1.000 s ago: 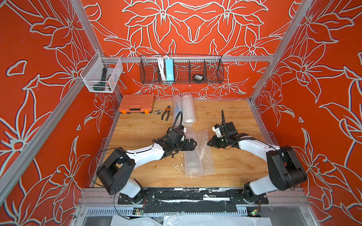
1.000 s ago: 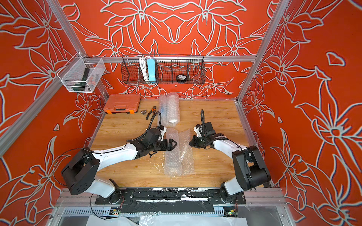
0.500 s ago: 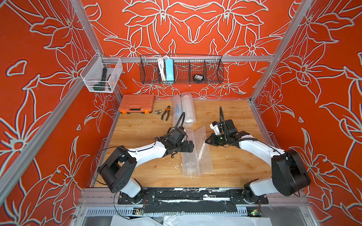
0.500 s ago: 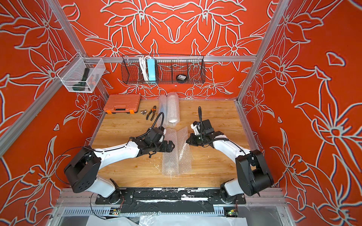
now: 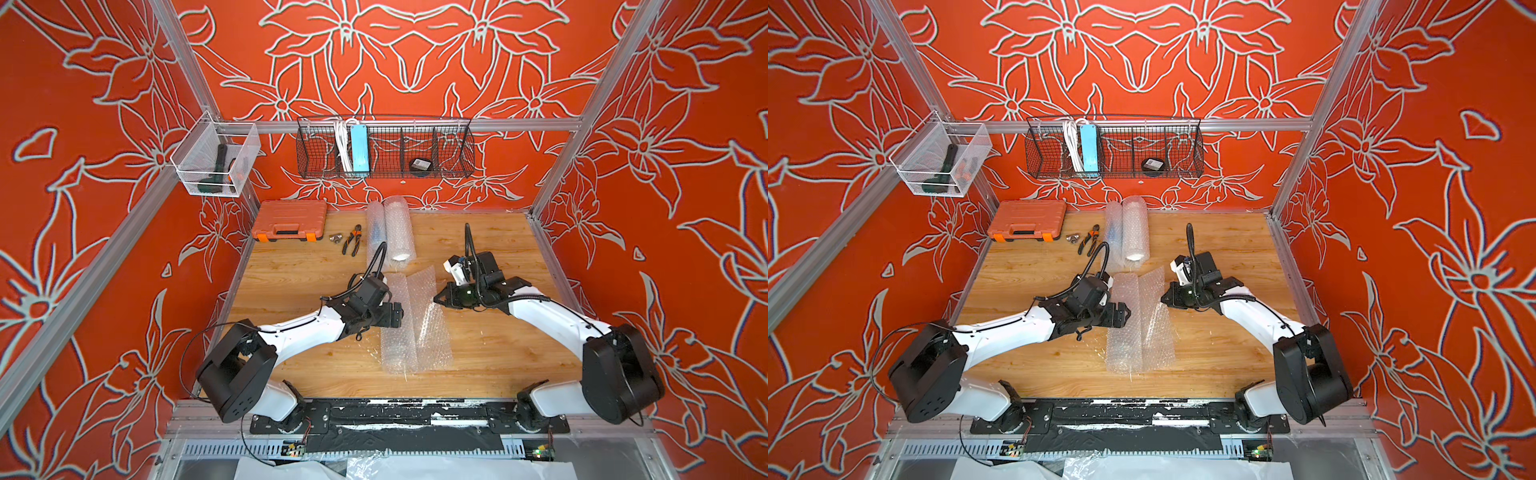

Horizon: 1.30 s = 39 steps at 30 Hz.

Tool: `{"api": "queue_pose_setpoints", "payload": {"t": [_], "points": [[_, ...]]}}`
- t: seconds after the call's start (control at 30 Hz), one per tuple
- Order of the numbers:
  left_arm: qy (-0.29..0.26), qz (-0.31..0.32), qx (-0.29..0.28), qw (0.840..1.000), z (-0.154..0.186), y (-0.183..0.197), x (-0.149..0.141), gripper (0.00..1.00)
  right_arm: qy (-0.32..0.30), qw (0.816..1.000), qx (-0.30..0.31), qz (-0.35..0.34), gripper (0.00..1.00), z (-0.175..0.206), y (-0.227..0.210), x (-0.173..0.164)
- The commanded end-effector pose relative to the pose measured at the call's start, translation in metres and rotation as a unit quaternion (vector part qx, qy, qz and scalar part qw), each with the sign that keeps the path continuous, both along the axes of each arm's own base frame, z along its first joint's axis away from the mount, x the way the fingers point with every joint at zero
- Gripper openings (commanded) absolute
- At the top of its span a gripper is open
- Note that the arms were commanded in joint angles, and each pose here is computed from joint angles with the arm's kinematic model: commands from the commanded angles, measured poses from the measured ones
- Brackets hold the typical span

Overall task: Unwrap the vase from the bubble wrap
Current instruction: Unwrap the bubble wrap at the center of the board.

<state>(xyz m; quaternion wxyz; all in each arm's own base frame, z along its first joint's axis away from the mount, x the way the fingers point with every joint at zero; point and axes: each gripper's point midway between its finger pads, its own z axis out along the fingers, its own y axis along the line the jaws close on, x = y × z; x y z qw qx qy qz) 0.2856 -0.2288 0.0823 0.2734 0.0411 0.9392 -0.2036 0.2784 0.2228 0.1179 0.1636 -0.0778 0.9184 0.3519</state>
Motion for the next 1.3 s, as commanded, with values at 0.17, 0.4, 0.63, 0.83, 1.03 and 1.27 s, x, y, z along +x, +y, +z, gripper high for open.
{"api": "queue_pose_setpoints", "payload": {"t": [0.17, 0.4, 0.63, 0.83, 1.03, 1.27], "points": [[-0.002, 0.029, 0.028, 0.999, -0.005, 0.037, -0.002, 0.91, -0.014, 1.0, -0.01, -0.01, 0.0, 0.011, 0.0, 0.006], [-0.017, 0.075, 0.065, 0.995, 0.002, 0.063, 0.002, 0.84, -0.013, 1.0, -0.012, -0.009, 0.0, 0.011, 0.002, 0.005], [-0.071, 0.056, 0.014, 0.996, 0.047, 0.052, 0.006, 0.82, -0.013, 1.0, -0.011, -0.007, 0.0, 0.011, 0.005, 0.006], [-0.065, 0.007, -0.063, 0.996, 0.064, 0.021, 0.002, 0.93, -0.012, 1.0, -0.011, -0.005, 0.0, 0.011, 0.007, 0.005], [-0.022, -0.005, -0.033, 0.999, 0.042, 0.01, 0.003, 0.95, -0.015, 1.0, -0.001, 0.001, 0.0, 0.018, 0.014, 0.005], [0.0, -0.006, 0.032, 0.999, 0.017, 0.012, 0.001, 0.93, -0.023, 1.0, 0.005, 0.009, 0.0, 0.027, 0.022, 0.005]]}}
